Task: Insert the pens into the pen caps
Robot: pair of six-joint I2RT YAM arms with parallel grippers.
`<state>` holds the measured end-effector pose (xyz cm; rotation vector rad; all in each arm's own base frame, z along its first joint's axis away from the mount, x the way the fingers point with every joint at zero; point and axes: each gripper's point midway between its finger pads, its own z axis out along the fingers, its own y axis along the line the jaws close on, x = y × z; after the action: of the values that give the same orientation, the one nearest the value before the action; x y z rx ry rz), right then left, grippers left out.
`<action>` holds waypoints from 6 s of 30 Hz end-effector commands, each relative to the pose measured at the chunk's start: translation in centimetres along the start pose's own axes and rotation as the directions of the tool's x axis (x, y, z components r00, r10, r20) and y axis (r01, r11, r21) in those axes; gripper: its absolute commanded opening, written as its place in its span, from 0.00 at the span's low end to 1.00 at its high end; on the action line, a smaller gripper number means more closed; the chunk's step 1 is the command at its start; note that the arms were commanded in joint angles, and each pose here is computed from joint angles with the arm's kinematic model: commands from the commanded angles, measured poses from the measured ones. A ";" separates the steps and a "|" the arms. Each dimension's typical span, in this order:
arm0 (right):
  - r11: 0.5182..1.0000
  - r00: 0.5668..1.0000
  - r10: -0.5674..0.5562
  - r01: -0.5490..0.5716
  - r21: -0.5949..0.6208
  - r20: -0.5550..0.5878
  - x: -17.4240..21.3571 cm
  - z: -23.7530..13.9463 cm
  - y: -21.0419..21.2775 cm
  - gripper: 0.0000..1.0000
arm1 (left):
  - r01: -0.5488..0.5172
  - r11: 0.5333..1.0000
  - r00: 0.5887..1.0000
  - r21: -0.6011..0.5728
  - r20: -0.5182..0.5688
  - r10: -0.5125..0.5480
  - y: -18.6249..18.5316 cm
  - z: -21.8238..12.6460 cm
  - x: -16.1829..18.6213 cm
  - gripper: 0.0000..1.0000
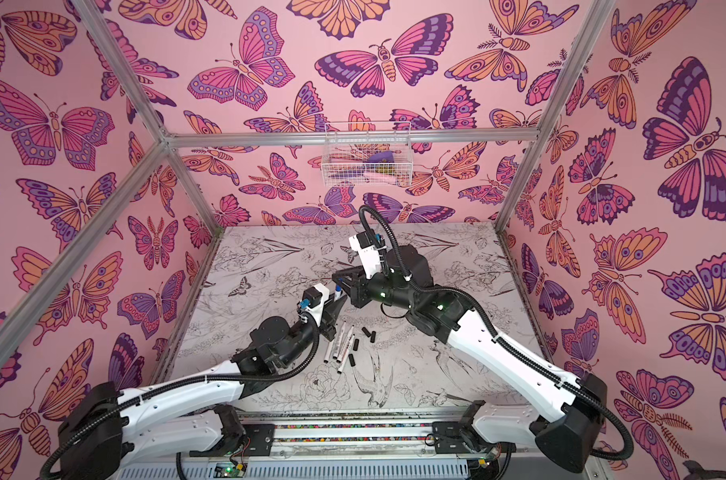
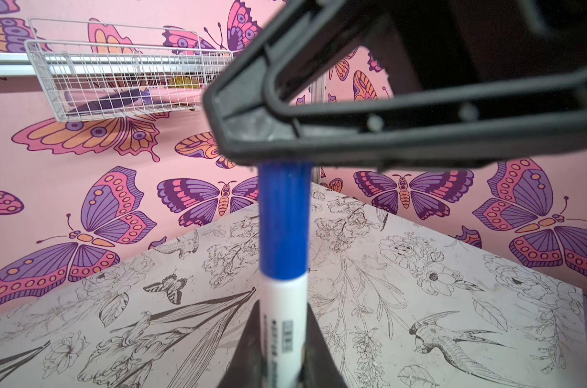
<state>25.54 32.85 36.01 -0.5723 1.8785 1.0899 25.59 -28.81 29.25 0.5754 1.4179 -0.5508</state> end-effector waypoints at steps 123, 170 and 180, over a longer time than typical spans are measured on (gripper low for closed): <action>0.907 0.747 0.382 -0.417 0.065 -0.544 13.8 3.0 -4.4 0.00 | -0.085 0.922 0.515 0.379 0.809 -0.285 -0.3 -8.9 -32.7 0.00; 0.940 0.935 0.341 -0.341 0.014 -0.093 1.3 -2.6 -7.0 0.66 | 0.382 0.892 0.923 0.239 -0.061 -0.379 -2.1 1.2 3.2 0.00; 0.900 0.935 0.354 -0.346 0.267 0.019 2.4 -5.4 -11.9 0.64 | 0.466 0.820 0.748 -0.333 -0.347 -0.566 9.6 0.9 14.8 0.00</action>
<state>29.90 23.40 31.70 -0.1537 2.1106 1.1274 32.61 -24.57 19.38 0.1974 1.8337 -0.8400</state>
